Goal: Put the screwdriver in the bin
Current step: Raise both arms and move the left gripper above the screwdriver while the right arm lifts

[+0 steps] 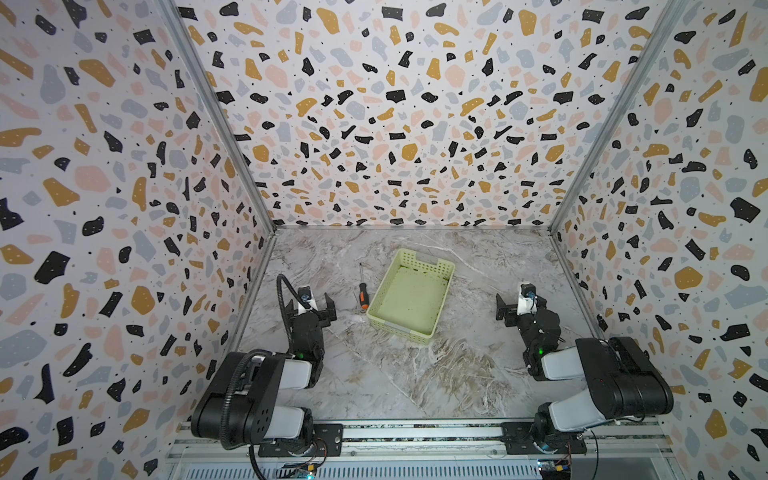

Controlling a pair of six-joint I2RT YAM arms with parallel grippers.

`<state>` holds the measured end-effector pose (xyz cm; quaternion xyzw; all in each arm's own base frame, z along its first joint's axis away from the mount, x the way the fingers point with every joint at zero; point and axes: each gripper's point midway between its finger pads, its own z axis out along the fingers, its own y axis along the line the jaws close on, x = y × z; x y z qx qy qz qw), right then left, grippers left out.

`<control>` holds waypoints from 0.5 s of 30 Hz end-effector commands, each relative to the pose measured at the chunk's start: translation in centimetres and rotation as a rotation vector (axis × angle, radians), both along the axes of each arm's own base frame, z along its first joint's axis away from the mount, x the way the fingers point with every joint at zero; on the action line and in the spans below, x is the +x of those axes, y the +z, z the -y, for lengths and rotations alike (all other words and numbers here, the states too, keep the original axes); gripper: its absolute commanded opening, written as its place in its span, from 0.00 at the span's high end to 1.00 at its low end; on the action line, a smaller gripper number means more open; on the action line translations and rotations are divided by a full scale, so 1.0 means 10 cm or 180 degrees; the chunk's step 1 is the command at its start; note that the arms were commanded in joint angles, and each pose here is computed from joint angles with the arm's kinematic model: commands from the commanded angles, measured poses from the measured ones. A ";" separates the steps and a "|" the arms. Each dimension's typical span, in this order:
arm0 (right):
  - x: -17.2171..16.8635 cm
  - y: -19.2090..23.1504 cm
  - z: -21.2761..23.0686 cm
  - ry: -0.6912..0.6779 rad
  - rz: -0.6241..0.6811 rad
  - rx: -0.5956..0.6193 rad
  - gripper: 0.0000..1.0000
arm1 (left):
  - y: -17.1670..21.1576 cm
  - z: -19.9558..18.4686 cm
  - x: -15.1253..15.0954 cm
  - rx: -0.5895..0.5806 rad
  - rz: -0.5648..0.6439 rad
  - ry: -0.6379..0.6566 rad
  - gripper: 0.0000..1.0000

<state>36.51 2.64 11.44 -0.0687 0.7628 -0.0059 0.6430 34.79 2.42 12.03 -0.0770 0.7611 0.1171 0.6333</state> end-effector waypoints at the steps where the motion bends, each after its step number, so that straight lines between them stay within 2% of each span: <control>1: 0.05 0.09 0.00 0.0013 0.0079 0.0056 0.01 | 0.21 -0.18 -0.04 -0.0104 0.0286 0.0338 0.00; 5: 0.05 0.14 -0.02 0.0030 0.0107 0.0056 0.01 | 0.51 -0.29 0.07 -0.0125 0.0134 0.0626 0.00; 10: 0.16 0.40 -0.07 0.0062 -0.0129 0.0130 0.01 | 1.37 -0.13 0.05 -0.0352 0.0637 0.0288 0.00; 13: 0.12 0.82 -0.19 0.0262 0.0083 0.0351 0.01 | 1.75 0.01 0.09 -0.0450 0.0712 0.0003 0.01; 15: 0.13 1.11 -0.22 0.0286 0.0173 0.0536 0.01 | 1.94 0.04 0.14 -0.0547 0.0689 -0.0032 0.00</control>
